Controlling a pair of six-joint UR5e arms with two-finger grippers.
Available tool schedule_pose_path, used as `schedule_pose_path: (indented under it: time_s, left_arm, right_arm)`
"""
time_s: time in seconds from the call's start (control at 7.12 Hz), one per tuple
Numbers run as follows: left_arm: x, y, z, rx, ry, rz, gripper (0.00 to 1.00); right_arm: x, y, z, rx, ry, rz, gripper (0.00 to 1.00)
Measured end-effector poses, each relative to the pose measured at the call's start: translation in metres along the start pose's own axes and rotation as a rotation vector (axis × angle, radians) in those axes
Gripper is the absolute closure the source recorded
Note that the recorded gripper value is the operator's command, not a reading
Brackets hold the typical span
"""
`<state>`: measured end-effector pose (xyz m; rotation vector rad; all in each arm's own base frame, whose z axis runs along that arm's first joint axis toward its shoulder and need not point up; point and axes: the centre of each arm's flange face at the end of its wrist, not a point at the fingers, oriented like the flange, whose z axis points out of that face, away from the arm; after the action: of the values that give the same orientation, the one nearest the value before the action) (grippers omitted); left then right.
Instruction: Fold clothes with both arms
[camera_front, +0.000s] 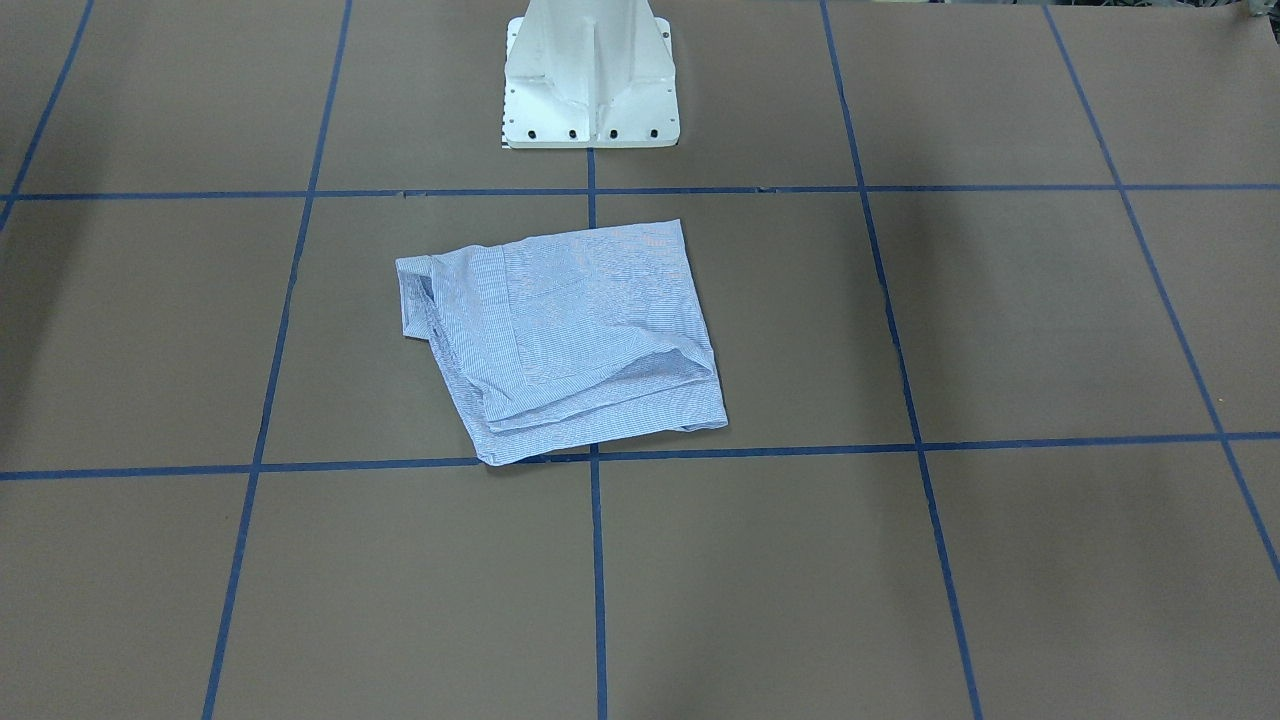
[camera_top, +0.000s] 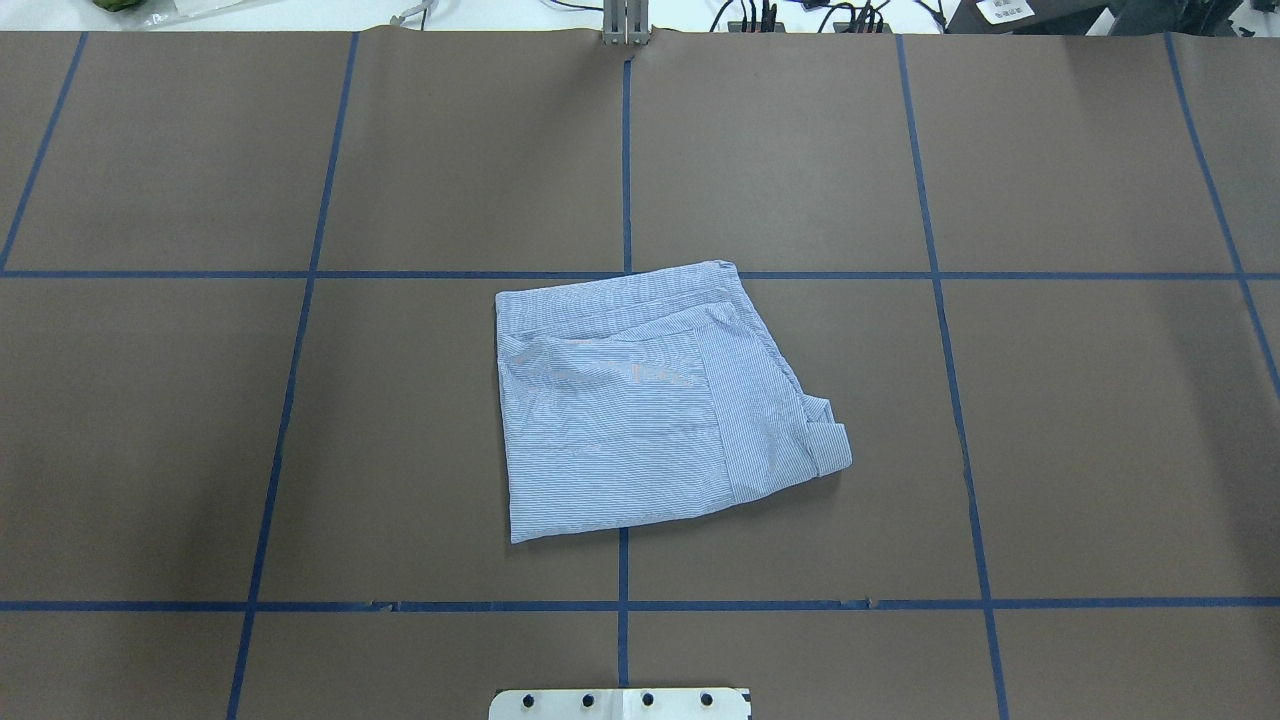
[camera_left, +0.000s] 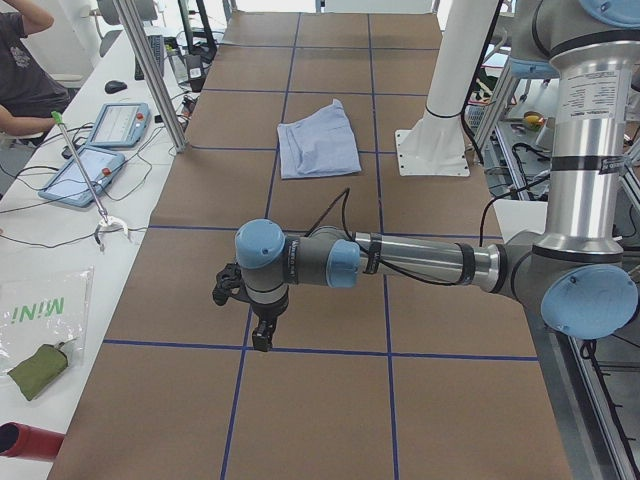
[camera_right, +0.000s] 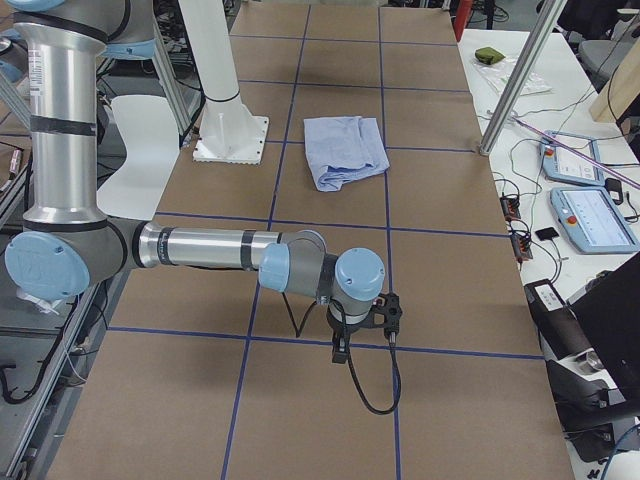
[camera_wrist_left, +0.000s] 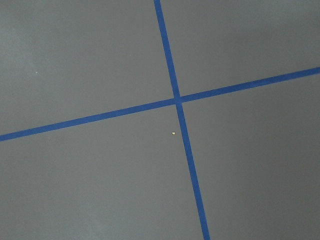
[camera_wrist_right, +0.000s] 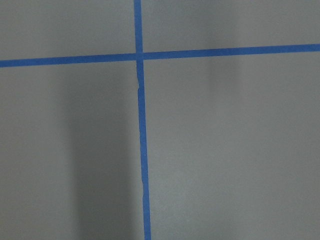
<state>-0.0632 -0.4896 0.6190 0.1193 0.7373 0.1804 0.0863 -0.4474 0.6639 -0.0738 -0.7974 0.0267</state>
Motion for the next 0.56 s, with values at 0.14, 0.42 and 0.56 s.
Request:
schedule_pose_path:
  time_s: [0.14,0.42,0.56]
  left_arm:
    - [0.0002,-0.0002,-0.0002,0.0,0.0,-0.025,0.0]
    - [0.0013,-0.0008,-0.0015,0.004,0.0,-0.108,0.0]
    - [0.0012,-0.0008,-0.0014,0.004,0.0,-0.122,0.0]
  right_arm:
    - [0.0002,0.0015,-0.0004,0.001,0.001,0.0,0.0]
    - [0.0008,0.0022,-0.0004,0.001,0.002,0.002,0.0]
    - [0.0008,0.0018,-0.0004,0.001,0.002,0.002,0.0]
